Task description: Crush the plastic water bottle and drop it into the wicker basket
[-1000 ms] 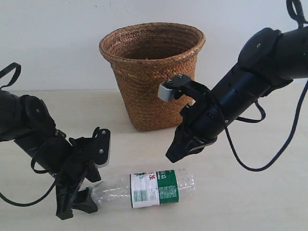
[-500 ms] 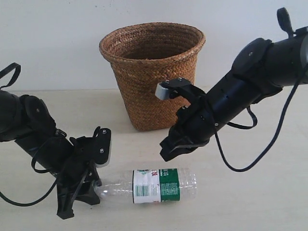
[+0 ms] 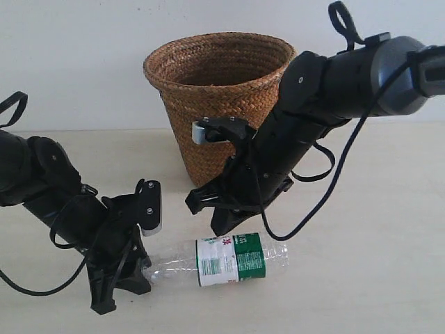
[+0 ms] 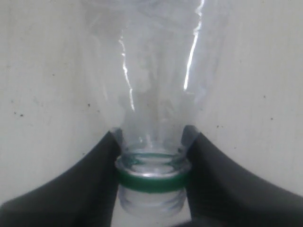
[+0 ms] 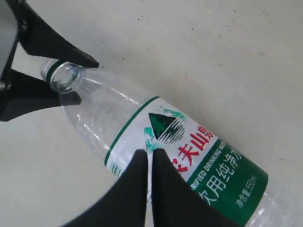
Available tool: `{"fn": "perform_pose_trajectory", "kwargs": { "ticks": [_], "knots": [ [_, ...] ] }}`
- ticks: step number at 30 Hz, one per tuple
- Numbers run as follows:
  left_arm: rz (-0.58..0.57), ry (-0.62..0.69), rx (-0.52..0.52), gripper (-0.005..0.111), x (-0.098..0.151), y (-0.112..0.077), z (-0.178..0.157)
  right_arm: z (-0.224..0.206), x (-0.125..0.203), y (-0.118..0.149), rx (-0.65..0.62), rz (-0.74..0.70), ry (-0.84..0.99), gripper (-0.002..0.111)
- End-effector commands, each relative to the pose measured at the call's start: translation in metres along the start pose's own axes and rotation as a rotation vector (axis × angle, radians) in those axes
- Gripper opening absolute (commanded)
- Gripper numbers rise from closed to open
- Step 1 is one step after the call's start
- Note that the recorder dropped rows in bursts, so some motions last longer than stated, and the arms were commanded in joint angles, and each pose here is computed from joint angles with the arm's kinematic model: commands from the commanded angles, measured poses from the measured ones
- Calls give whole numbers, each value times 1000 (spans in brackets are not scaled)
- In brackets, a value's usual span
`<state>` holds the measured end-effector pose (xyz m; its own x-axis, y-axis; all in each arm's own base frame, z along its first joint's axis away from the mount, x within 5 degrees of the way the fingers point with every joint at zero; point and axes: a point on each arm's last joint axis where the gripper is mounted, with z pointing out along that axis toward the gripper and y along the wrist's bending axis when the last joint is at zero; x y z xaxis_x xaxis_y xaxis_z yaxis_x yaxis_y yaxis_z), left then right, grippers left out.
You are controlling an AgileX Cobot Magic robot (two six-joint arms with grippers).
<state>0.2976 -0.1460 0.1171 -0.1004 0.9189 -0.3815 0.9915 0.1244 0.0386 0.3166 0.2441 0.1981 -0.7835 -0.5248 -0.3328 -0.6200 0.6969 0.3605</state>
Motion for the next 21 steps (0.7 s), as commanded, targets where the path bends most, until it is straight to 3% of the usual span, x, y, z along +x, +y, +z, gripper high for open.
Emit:
{"fn": "perform_pose_trajectory", "kwargs": {
  "ticks": [1,14,21],
  "knots": [
    [-16,-9,0,4,-2,0,0,13,-3,-2,2,21,39,0],
    [-16,-9,-7,4,-2,1,0,51,-1,-17,-3,52,117,0],
    [-20,-9,-10,4,-2,1,0,29,-13,-6,-28,8,99,0]
  ]
}}
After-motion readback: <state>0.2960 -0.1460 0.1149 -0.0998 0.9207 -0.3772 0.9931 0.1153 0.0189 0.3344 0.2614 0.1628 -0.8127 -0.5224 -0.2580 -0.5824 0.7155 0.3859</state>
